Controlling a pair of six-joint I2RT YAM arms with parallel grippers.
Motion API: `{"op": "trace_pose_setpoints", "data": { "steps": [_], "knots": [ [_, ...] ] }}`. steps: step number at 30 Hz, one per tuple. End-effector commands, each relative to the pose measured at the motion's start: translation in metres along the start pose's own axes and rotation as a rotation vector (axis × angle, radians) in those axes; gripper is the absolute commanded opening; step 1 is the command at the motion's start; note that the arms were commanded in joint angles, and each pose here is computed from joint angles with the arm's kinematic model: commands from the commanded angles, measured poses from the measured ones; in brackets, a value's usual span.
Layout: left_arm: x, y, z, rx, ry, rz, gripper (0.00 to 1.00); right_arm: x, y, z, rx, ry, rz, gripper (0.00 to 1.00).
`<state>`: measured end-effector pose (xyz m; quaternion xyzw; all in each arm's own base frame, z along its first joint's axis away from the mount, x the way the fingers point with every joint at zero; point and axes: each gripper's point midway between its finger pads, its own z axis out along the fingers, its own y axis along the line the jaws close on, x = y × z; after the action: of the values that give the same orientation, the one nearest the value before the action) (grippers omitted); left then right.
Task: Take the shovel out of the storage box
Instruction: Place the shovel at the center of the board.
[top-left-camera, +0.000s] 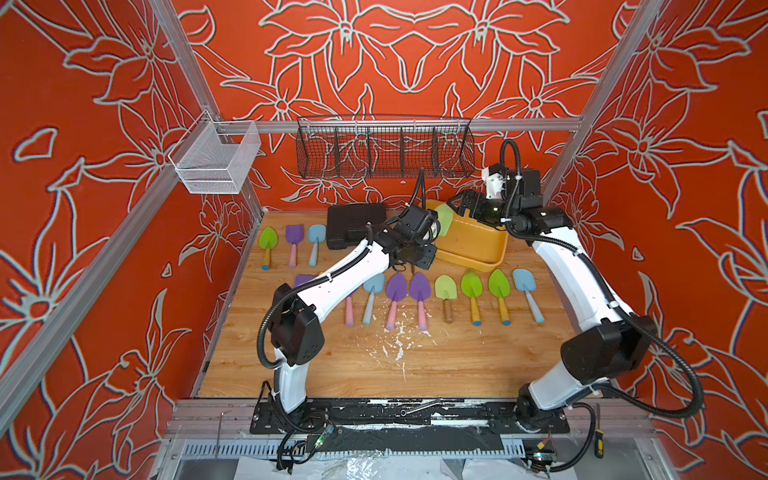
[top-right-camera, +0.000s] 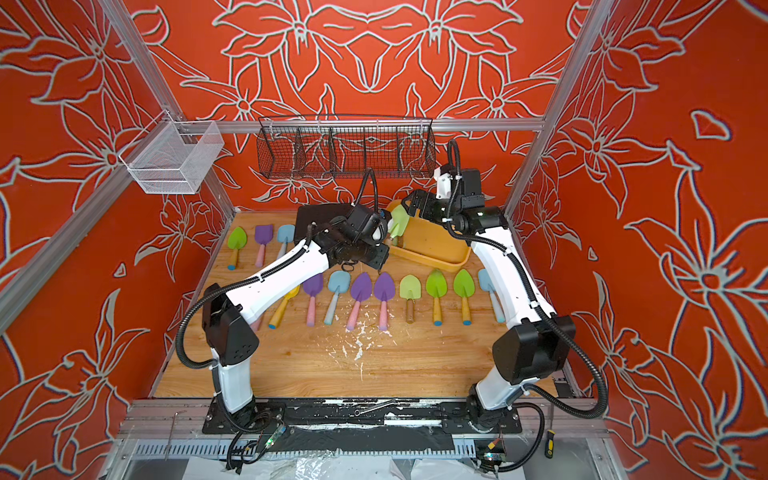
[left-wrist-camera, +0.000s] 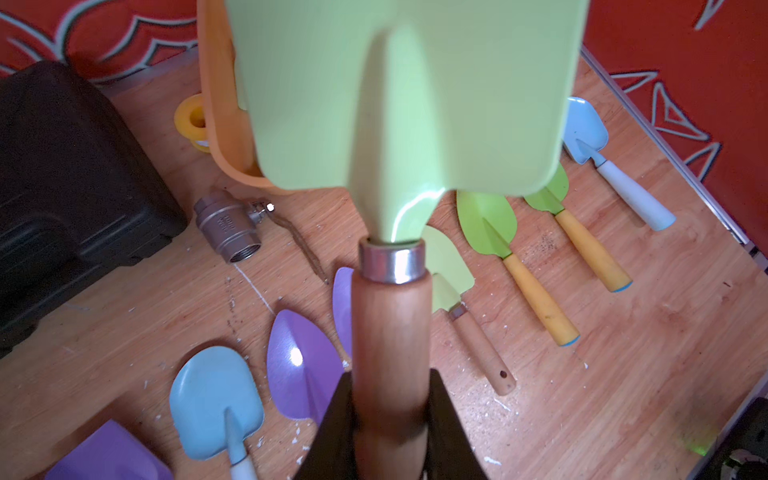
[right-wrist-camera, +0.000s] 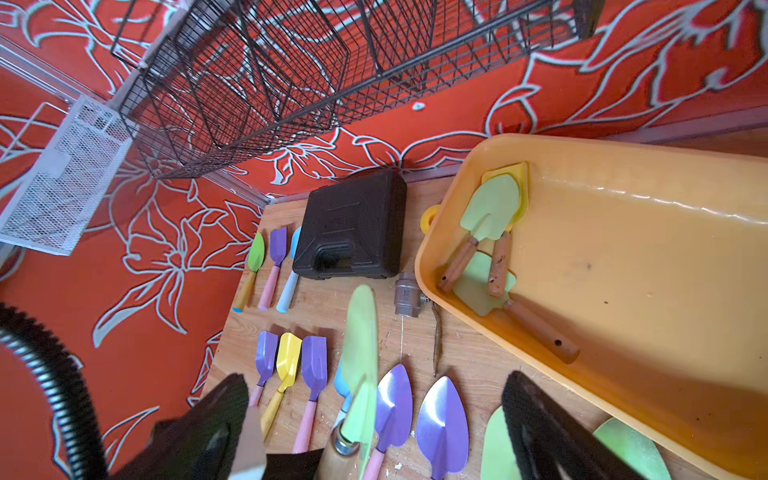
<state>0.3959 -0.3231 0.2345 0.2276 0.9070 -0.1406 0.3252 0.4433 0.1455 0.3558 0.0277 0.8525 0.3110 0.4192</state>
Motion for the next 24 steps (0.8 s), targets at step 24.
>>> {"op": "trace_pose_setpoints", "data": {
  "steps": [24],
  "knots": [
    [0.18, 0.226, -0.148, -0.502, 0.157, -0.35, 0.0, 0.021, -0.031, -0.032, 0.078, -0.013, -0.097, 0.97]
  ]
}}
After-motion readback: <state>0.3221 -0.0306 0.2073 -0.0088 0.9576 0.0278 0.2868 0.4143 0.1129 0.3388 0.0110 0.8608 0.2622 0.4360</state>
